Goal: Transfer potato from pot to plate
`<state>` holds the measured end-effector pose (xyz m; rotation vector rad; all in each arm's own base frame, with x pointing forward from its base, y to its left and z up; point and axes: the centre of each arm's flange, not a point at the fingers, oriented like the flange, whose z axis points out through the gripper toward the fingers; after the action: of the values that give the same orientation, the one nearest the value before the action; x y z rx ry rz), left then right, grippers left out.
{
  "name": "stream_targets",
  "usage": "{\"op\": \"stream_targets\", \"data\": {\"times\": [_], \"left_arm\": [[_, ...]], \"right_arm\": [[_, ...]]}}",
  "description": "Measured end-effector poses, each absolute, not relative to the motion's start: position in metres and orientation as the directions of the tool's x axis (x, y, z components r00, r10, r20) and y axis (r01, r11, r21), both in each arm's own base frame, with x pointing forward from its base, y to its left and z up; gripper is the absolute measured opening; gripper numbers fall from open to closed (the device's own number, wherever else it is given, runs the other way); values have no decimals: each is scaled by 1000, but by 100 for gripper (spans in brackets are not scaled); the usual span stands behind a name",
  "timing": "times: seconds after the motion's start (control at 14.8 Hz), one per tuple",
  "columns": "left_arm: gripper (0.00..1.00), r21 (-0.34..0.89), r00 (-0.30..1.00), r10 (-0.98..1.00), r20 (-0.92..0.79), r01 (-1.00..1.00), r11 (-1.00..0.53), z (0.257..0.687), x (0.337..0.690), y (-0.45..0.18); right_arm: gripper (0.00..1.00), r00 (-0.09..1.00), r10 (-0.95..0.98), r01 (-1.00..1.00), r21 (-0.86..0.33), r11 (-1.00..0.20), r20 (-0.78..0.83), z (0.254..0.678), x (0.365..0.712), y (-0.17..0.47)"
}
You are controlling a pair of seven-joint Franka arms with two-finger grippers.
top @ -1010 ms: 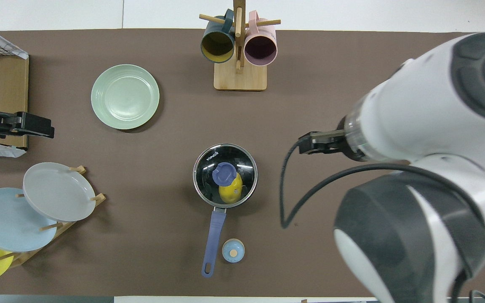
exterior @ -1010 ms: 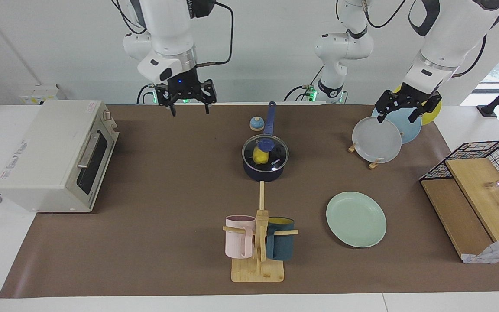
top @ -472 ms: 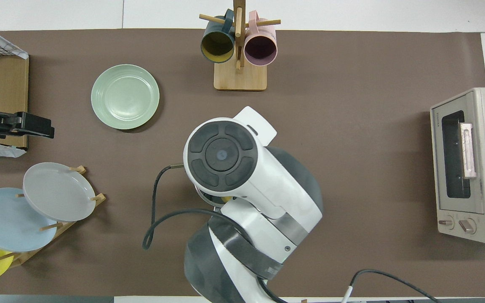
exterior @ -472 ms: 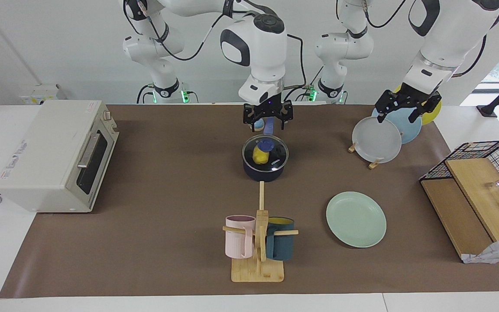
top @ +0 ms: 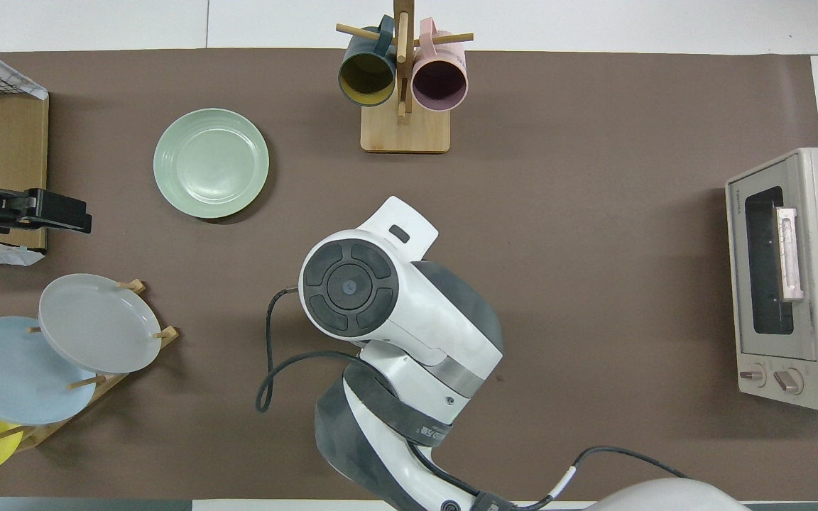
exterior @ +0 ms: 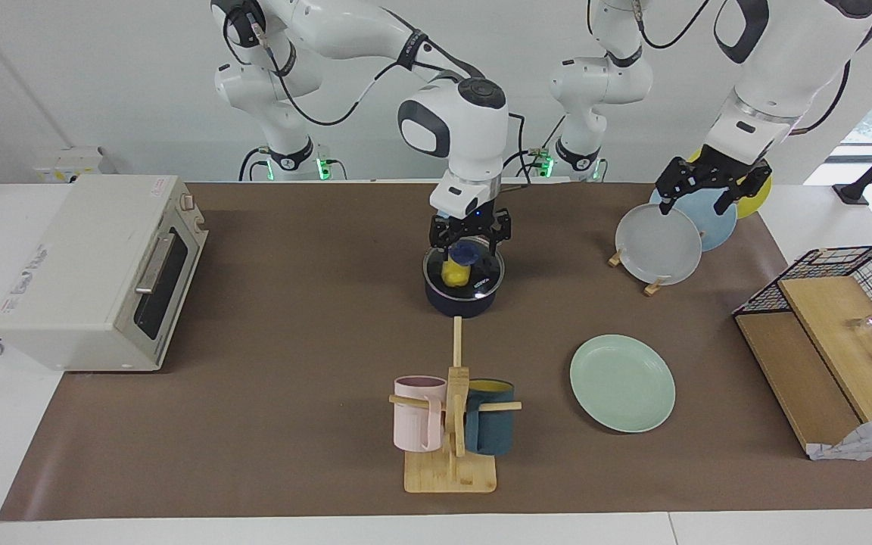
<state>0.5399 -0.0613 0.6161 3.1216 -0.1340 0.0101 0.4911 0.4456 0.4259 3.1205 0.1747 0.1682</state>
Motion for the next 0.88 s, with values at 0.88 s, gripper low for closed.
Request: {"op": "stream_targets", "data": {"times": [0.88], "left_arm": [[100,17,996,-86,13,-86,-996,617,540,-61]], "right_arm": [[78,984,158,154,43,-987,85,403,463,450]]}}
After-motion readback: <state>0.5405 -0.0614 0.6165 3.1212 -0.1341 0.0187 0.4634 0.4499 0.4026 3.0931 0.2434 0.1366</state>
